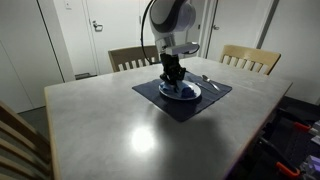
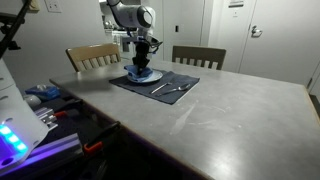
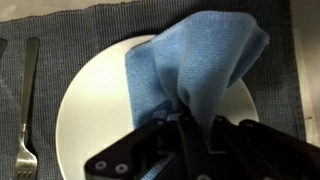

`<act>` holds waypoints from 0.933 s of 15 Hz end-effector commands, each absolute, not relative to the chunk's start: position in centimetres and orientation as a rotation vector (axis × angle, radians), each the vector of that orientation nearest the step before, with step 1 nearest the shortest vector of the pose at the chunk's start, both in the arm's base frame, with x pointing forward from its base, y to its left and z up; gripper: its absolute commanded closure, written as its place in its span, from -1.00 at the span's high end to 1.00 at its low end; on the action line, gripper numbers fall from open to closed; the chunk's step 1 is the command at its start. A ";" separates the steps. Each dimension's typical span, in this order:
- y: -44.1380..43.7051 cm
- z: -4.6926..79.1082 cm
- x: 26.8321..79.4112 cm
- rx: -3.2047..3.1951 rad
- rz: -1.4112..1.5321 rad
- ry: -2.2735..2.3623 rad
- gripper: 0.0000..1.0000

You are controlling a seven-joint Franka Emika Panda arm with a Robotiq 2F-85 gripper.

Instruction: Use the blue towel to wipe the white plate

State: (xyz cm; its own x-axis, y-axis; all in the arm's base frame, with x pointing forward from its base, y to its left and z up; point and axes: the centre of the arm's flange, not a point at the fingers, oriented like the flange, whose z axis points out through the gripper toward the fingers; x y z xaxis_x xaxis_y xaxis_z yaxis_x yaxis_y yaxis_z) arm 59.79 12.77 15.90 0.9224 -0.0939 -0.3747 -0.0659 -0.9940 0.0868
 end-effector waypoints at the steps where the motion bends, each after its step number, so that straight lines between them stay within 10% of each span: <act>1: 13.2 15.6 61.1 3.089 -0.686 -0.010 -0.95; 14: 14.8 16.3 63.3 2.981 -0.478 -0.147 -0.95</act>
State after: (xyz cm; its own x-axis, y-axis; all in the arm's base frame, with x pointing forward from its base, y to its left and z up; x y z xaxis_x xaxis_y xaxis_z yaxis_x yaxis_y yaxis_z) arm 62.40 14.90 16.76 0.9358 -0.0876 -0.3416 -0.0659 -0.9950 0.0746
